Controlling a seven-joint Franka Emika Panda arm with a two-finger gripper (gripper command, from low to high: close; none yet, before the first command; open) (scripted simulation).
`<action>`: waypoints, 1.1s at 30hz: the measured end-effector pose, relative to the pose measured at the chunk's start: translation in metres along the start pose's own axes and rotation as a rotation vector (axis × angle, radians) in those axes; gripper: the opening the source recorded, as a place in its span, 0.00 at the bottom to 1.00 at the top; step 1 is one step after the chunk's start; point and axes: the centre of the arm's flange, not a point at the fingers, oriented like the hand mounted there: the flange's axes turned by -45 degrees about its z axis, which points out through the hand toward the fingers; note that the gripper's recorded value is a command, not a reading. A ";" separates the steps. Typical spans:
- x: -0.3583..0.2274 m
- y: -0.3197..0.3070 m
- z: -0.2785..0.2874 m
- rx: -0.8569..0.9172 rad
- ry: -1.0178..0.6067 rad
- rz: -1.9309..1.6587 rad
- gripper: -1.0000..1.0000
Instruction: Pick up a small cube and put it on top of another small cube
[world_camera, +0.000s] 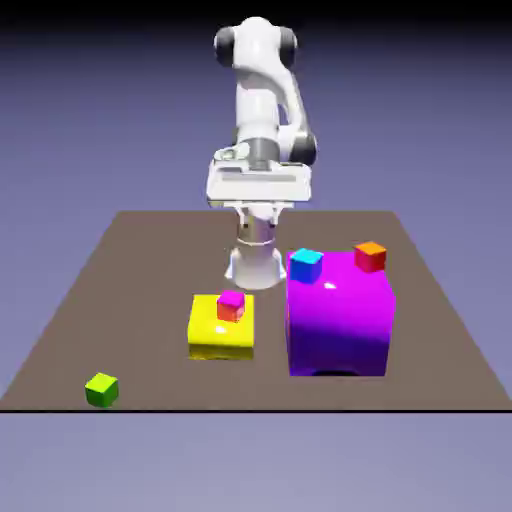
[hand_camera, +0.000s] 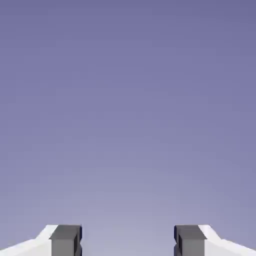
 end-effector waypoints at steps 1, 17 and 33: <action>0.002 0.002 0.010 0.002 -0.034 -0.023 0.50; -0.016 0.054 0.187 -0.019 -0.613 -0.435 0.50; -0.097 0.137 0.331 -0.131 -1.280 -0.909 0.50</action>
